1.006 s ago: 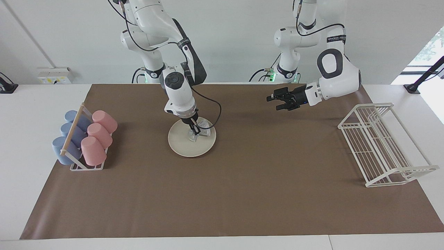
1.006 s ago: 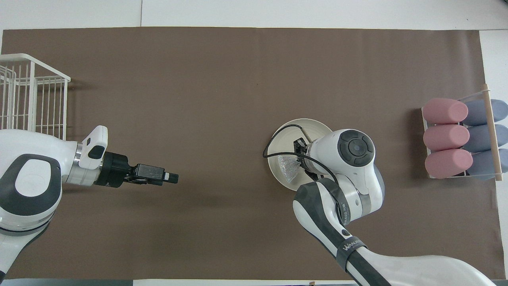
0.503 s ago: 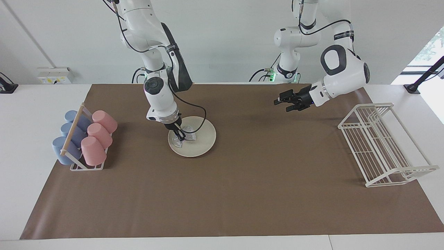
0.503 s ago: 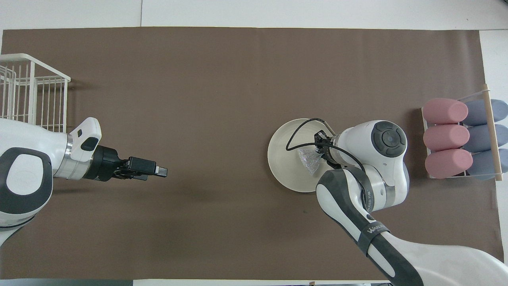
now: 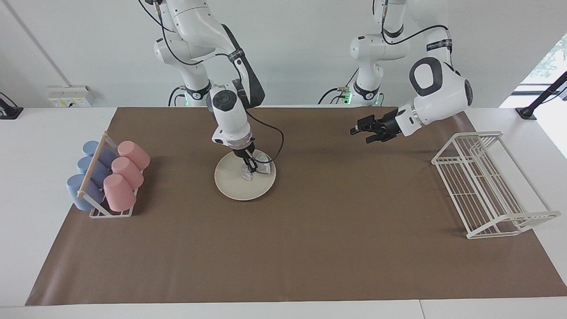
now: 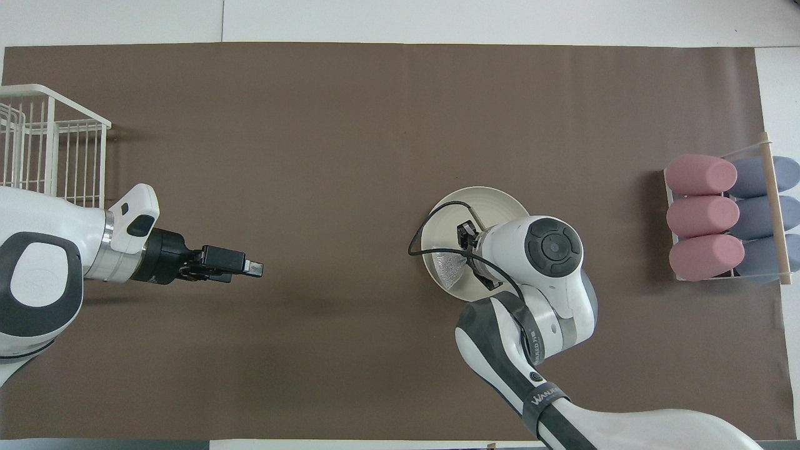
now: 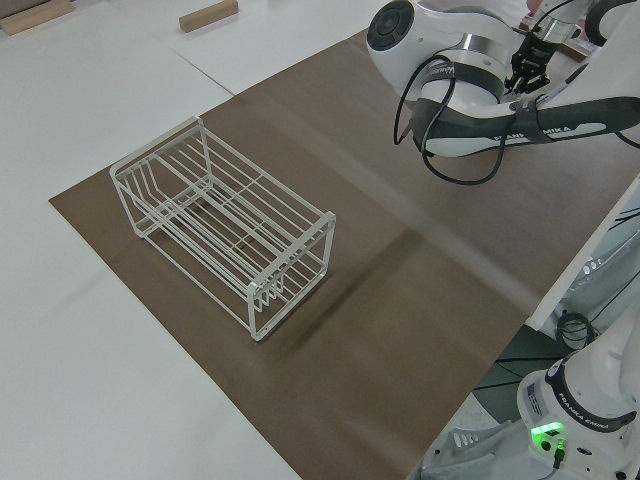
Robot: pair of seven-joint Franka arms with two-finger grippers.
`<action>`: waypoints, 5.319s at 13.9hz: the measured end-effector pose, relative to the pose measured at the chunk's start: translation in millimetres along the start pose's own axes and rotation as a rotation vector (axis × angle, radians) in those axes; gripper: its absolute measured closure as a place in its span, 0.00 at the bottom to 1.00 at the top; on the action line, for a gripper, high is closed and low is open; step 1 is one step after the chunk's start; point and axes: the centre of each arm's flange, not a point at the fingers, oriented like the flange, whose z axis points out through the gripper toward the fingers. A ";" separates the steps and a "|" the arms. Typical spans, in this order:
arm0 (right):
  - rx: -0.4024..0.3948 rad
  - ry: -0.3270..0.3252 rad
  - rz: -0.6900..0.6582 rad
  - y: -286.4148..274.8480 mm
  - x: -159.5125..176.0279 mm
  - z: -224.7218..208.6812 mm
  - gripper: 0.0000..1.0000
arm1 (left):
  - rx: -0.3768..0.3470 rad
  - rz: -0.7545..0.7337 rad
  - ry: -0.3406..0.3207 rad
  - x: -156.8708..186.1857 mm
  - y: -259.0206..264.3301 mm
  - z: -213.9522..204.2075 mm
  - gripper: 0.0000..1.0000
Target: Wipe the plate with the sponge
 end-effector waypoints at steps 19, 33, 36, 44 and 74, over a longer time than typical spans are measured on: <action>-0.003 -0.002 -0.009 0.7 -13.2 2.2 0.90 | 0.004 -0.064 0.012 1.3 -0.5 -1.1 0.00; -0.009 -0.061 0.232 -82.7 -89.6 -160.3 0.90 | 0.010 -0.211 0.042 7.4 17.8 -7.6 0.00; -0.025 -0.058 0.243 -78.3 -143.0 -177.9 0.90 | -0.094 -0.224 0.057 10.1 31.5 -8.2 0.00; -0.025 -0.036 0.250 -72.6 -172.4 -174.8 0.90 | -0.459 -0.023 0.051 5.1 65.7 12.1 0.00; -0.029 -0.019 -0.237 -60.5 -58.5 -241.3 0.00 | -0.503 -0.088 0.096 10.2 49.3 31.9 0.96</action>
